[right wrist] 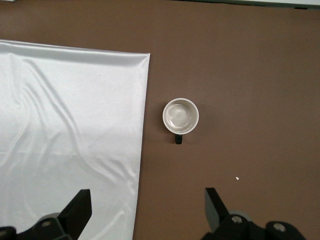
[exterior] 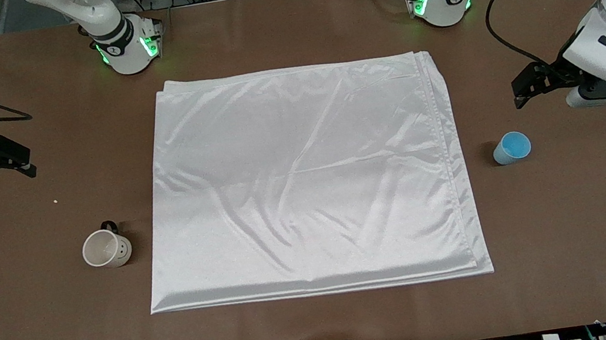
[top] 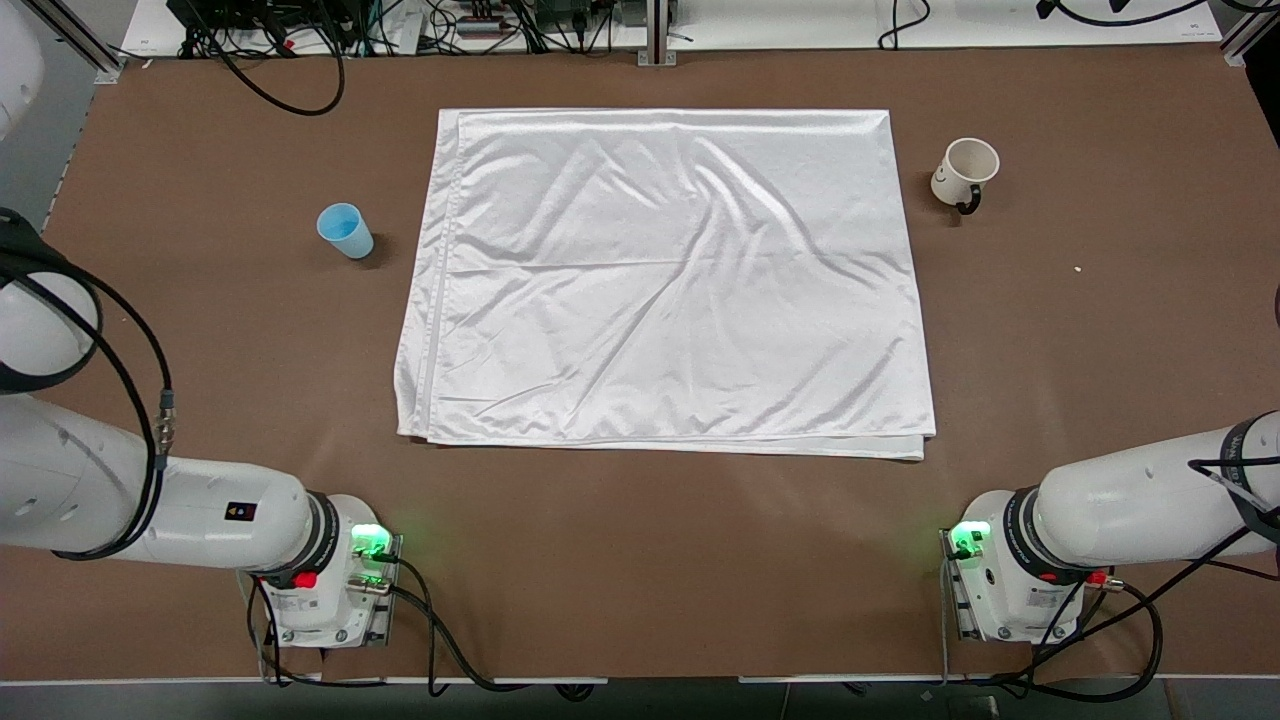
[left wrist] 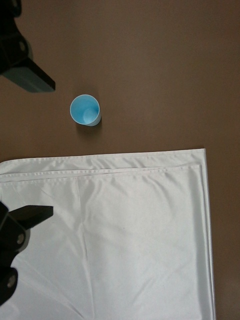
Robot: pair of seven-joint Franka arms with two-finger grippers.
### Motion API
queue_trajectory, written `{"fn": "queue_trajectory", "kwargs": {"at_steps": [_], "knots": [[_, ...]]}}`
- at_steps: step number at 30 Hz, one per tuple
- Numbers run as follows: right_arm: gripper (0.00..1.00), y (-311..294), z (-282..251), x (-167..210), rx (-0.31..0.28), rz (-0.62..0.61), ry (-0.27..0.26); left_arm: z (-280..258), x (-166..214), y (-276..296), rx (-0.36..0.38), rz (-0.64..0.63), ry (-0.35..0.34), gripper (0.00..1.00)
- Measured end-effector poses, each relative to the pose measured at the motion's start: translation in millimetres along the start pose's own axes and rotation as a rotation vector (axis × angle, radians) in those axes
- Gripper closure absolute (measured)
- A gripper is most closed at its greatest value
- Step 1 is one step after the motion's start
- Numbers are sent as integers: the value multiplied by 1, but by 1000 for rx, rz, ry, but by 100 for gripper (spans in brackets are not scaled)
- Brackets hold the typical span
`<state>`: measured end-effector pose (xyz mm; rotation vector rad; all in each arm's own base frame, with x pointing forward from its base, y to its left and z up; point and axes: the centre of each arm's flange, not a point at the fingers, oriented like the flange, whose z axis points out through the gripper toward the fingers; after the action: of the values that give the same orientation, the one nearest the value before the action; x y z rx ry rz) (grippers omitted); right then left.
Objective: Place blue cup into white mug on cloth
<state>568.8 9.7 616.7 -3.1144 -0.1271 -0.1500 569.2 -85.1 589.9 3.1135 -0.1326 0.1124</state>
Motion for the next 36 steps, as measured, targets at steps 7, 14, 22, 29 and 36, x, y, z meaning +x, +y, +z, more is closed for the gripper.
{"fn": "queue_trajectory", "kwargs": {"at_steps": [7,14,22,29,36], "knots": [[0,3,-1,0,11,8,1,-1,1,-5,1,-9,4,0],[0,7,-2,0,15,18,3,-10,2,-5,0,-9,22,0],[0,7,-3,0,17,19,5,-10,2,-6,0,-10,21,0],[0,7,-4,0,18,19,6,-5,3,-6,0,-10,12,0],[0,6,-7,-1,26,19,3,15,0,-6,2,-11,-30,0]]}}
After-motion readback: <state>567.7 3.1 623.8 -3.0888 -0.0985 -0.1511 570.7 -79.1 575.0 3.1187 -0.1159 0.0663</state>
